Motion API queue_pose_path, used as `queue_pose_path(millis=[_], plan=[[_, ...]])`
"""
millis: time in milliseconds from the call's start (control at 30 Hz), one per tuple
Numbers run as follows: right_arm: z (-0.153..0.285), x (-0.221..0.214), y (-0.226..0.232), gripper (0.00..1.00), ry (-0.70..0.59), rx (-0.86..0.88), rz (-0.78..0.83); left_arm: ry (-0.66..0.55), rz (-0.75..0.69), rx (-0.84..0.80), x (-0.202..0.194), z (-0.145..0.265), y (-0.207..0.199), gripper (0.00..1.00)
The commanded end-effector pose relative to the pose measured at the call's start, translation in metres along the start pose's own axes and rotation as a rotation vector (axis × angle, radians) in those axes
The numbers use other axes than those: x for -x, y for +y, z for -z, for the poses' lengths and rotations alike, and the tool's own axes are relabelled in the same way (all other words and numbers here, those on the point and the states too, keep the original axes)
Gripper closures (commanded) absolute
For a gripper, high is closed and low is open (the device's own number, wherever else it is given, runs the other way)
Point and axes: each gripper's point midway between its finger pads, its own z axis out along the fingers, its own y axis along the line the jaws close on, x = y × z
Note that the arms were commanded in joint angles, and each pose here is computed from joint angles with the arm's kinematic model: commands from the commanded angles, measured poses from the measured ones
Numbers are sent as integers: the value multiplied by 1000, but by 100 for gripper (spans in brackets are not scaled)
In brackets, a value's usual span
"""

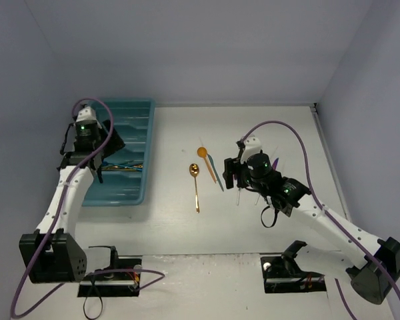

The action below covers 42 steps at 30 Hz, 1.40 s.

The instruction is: Sort the eating utensils into containers

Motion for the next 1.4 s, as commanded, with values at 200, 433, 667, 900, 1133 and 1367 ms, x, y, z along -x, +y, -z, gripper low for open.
queue_pose_path(millis=[200,433,667,900,1133,1367], plan=[[21,17,-49,27,-128,-180,-136,31,-137,-211,-52,62,-129,34],[38,15,-75,25,-168,-287,-193,186,-273,-202,-146,50,-184,34],[50,14,-84,24,-189,-323,-206,323,-380,-129,-216,8,-198,35],[56,14,-89,24,-203,-349,-214,390,-408,-76,-248,-22,-202,43],[57,14,-91,23,-207,-360,-219,438,-413,-16,-272,-39,-194,54],[58,14,-93,22,-211,-368,-224,484,-387,27,-285,-48,-182,66]])
